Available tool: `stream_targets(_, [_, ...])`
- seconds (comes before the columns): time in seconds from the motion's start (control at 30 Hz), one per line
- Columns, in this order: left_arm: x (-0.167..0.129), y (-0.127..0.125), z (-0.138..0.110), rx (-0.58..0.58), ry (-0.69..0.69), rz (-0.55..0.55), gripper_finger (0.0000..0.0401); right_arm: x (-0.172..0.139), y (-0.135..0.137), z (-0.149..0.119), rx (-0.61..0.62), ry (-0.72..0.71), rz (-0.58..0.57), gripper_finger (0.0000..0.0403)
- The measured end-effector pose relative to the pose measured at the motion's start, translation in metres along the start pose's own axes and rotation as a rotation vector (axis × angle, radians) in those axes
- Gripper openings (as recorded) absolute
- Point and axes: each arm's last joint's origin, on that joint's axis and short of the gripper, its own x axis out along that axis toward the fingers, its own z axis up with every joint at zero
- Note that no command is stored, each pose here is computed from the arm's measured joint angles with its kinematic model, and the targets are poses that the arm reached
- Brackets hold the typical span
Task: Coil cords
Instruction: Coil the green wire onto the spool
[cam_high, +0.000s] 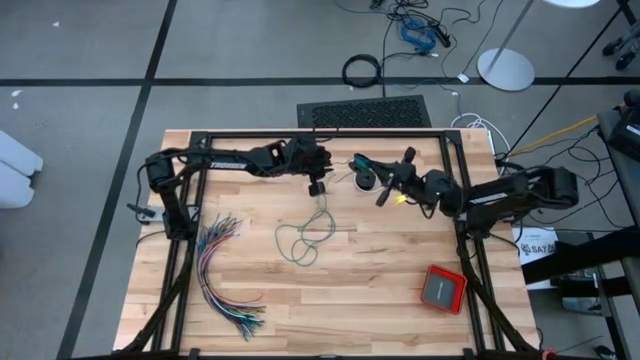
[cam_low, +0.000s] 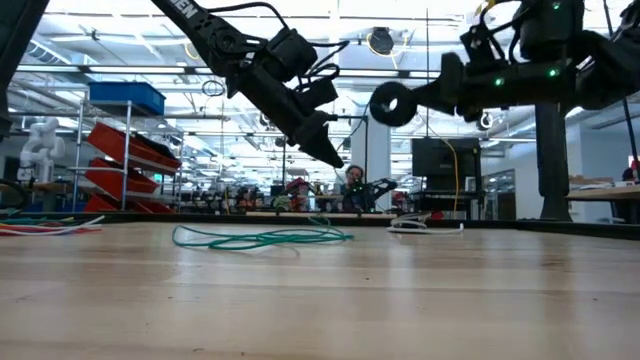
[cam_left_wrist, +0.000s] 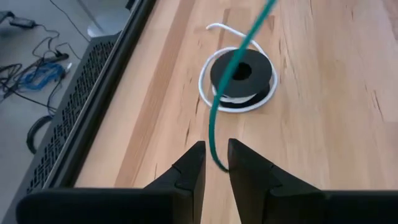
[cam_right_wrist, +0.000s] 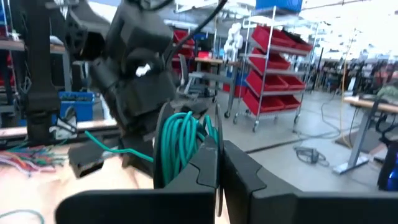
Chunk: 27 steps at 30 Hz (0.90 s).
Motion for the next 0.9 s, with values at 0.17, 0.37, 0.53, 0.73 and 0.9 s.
stream_targets(0.17, [0.0,-0.003,0.003,0.004,-0.012,0.023,0.0075,-0.004,-0.002,0.01,-0.016,-0.031,-0.009,0.0])
stream_targets(0.37, [0.001,-0.001,0.007,-0.043,-0.067,0.043,0.0075,-0.007,-0.004,0.017,-0.038,-0.059,-0.017,0.0])
stream_targets(0.53, [0.001,0.0,0.011,-0.044,-0.106,0.053,0.0075,-0.01,-0.006,0.024,-0.045,-0.093,-0.026,0.0])
stream_targets(0.73, [0.002,0.0,0.018,-0.073,-0.183,0.07,0.0074,-0.013,-0.008,0.03,-0.049,-0.12,-0.031,0.0])
stream_targets(0.9, [0.007,0.0,0.016,-0.092,-0.187,0.09,0.0074,-0.014,-0.009,0.033,-0.055,-0.133,-0.047,0.0])
